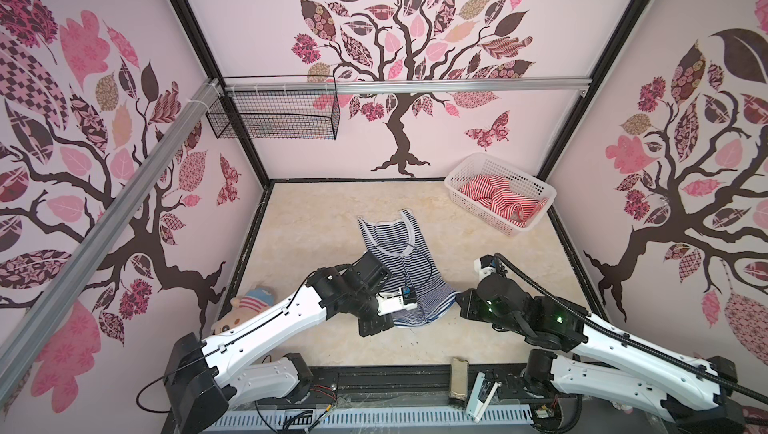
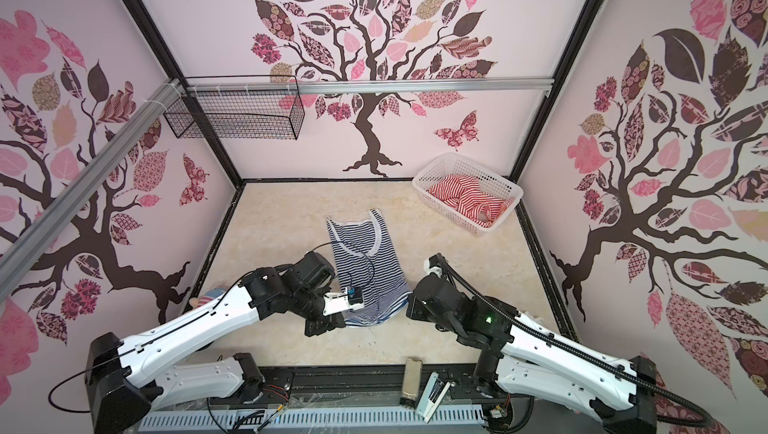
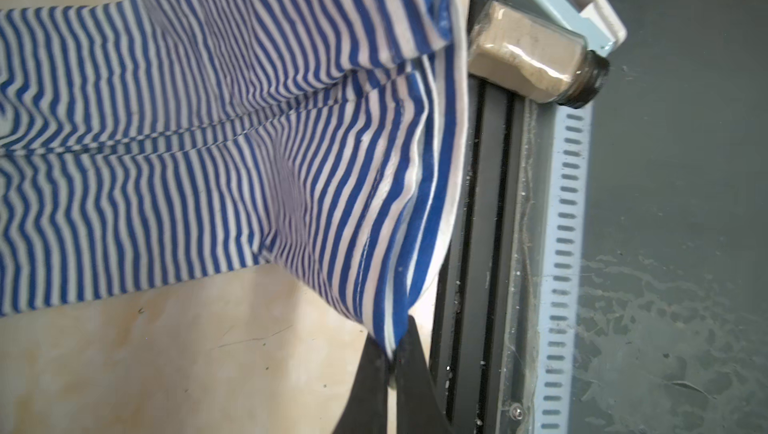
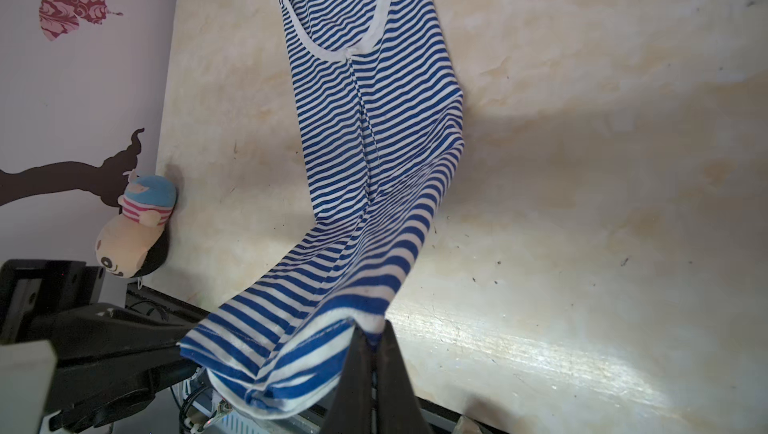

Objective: Fold and stack the tank tops
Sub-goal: 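Lift the hem with both grippers and fold it toward the straps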

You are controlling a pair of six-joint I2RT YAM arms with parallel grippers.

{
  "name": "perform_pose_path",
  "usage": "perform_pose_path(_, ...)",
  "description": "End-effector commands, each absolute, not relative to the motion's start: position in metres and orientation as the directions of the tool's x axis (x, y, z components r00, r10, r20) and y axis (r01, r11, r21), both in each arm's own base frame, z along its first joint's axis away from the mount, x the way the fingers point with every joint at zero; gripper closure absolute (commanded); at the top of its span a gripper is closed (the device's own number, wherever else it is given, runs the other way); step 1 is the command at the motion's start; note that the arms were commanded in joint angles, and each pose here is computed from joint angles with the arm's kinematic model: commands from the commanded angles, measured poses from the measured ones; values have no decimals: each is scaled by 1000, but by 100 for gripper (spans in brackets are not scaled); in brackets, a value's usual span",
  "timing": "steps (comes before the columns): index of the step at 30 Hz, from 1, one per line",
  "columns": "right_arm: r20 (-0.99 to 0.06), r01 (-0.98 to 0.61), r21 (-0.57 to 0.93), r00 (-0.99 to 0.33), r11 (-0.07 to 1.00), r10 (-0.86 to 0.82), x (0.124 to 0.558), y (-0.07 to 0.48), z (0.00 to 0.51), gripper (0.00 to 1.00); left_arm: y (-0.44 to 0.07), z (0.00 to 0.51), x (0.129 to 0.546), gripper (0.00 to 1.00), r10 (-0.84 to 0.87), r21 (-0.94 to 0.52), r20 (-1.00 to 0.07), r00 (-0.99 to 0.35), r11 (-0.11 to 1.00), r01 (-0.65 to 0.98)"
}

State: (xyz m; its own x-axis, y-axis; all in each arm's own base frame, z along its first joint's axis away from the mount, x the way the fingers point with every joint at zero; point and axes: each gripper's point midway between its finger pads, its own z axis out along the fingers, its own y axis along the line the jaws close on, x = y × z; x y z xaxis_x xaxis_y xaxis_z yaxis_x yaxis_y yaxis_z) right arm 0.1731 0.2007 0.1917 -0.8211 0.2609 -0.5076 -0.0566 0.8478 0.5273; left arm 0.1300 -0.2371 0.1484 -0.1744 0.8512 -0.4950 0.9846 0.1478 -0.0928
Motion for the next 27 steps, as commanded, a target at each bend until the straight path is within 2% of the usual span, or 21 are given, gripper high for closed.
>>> perform_pose_path(1,-561,-74,479,-792,875,240,193,199,207,100,-243,171,175,100,799,8,-563,-211,261,965)
perform_pose_path(6,-578,-82,458,-784,885,226,227,209,215,100,-240,189,224,100,755,97,-611,-238,370,924)
perform_pose_path(11,-581,-95,436,-789,895,199,267,223,218,100,-232,192,269,100,706,113,-647,-288,463,879)
perform_pose_path(18,-552,-84,430,-812,899,188,325,233,205,100,-213,166,324,100,688,97,-607,-397,560,823)
perform_pose_path(27,-470,-64,403,-870,913,146,377,252,146,100,-197,120,365,100,694,107,-533,-484,623,775)
